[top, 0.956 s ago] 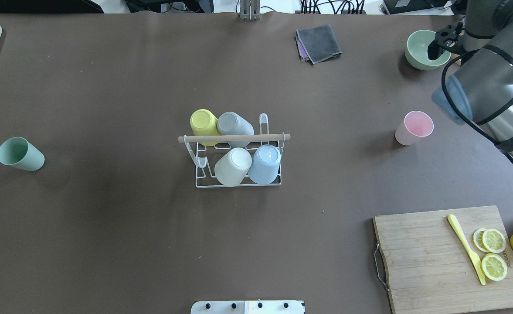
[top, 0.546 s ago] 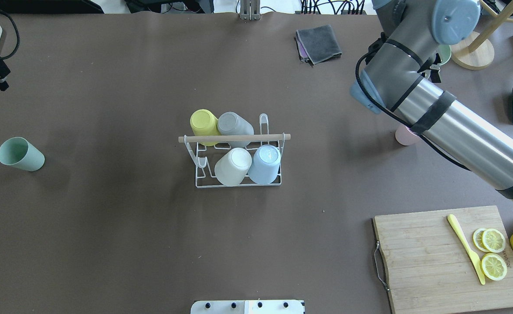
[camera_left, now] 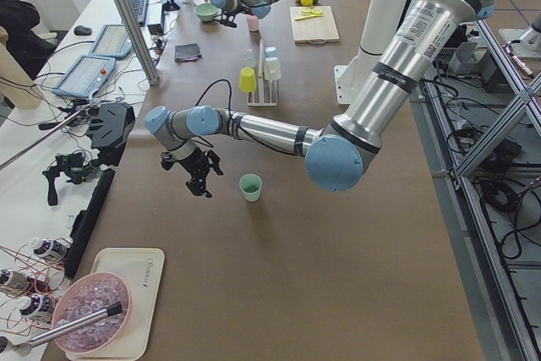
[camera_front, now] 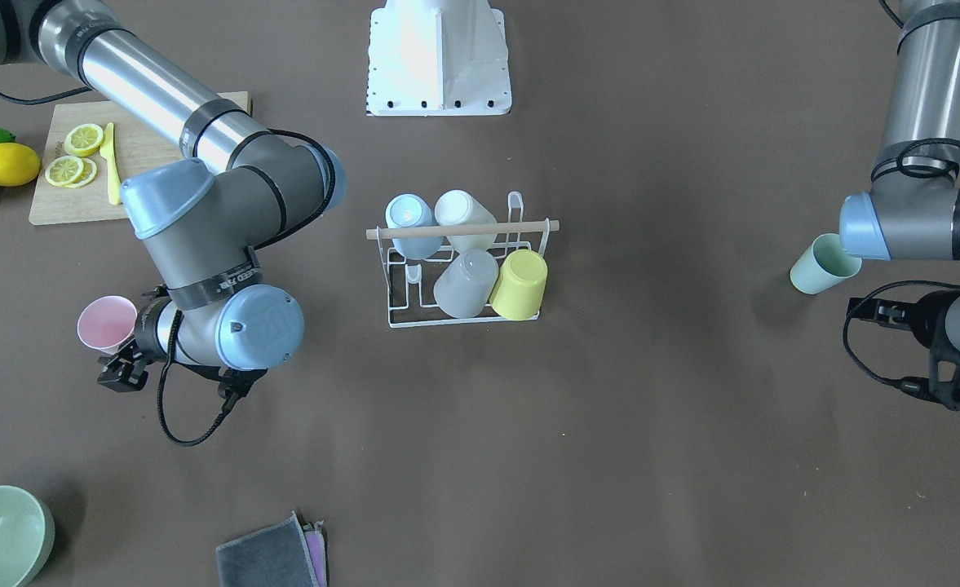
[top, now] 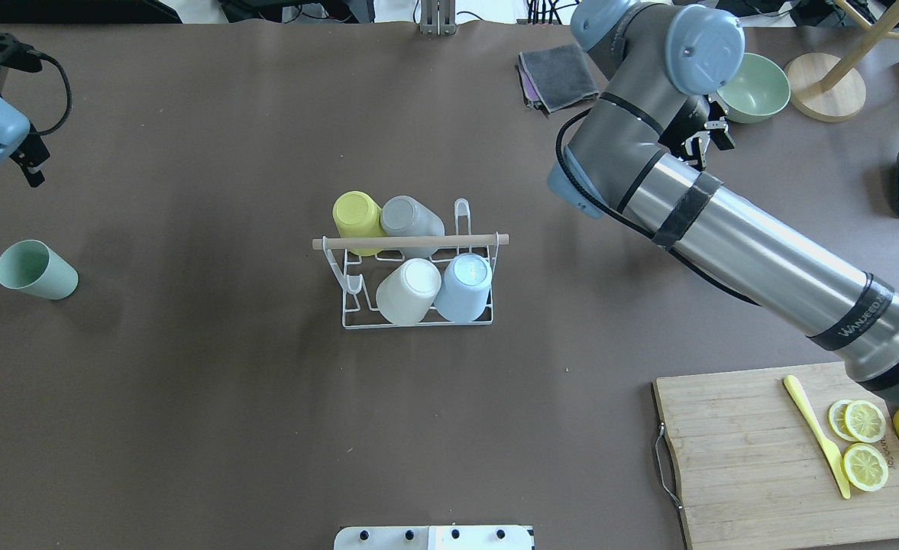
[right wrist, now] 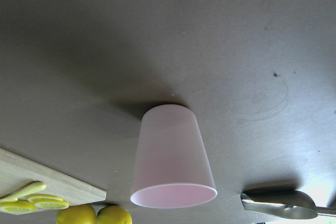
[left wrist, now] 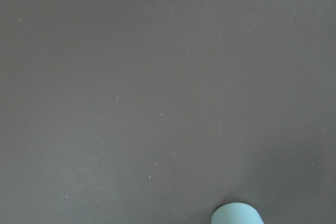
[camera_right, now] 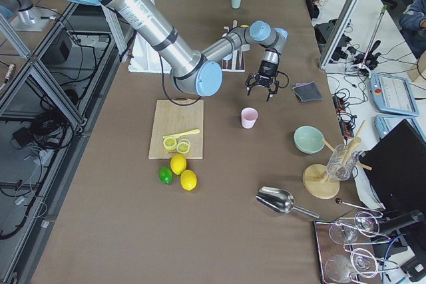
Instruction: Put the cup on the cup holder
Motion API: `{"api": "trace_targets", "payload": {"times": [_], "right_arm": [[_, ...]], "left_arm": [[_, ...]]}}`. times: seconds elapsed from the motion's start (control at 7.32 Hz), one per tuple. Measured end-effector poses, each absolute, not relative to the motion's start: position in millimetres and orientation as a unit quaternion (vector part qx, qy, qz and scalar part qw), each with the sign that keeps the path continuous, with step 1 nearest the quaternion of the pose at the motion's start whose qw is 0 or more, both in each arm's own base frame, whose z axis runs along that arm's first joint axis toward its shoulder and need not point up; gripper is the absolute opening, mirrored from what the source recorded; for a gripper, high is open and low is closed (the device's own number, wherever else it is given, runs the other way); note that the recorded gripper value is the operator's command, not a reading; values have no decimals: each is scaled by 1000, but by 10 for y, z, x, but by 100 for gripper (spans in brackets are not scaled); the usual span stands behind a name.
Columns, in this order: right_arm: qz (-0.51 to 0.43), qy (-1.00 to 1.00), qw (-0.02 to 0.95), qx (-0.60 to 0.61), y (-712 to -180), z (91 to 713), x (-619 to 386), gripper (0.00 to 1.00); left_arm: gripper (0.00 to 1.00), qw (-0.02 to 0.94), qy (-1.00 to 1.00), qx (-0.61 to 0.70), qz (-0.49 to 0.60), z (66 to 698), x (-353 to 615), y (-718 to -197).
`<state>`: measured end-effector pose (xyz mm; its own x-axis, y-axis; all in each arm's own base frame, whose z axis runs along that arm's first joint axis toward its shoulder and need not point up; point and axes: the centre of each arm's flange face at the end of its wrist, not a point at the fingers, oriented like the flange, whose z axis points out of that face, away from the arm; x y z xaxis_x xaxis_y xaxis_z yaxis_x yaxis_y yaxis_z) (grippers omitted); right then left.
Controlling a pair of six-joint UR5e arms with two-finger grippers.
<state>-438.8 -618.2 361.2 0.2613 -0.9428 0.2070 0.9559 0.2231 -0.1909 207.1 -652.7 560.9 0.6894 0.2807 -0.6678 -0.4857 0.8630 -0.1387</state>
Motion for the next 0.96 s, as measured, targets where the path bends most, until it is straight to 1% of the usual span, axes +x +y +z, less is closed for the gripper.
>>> {"api": "trace_targets", "payload": {"times": [0.41,0.96], "right_arm": [[-646,19,746,-161,-5930,3854,-4795,100],[-679,43,716,-153,-5873,4001,-4934,100]], "left_arm": [[98,898,327,-184,230,5710,2310,-6383],[97,890,326,-206,245,5881,2519,-6273]]}}
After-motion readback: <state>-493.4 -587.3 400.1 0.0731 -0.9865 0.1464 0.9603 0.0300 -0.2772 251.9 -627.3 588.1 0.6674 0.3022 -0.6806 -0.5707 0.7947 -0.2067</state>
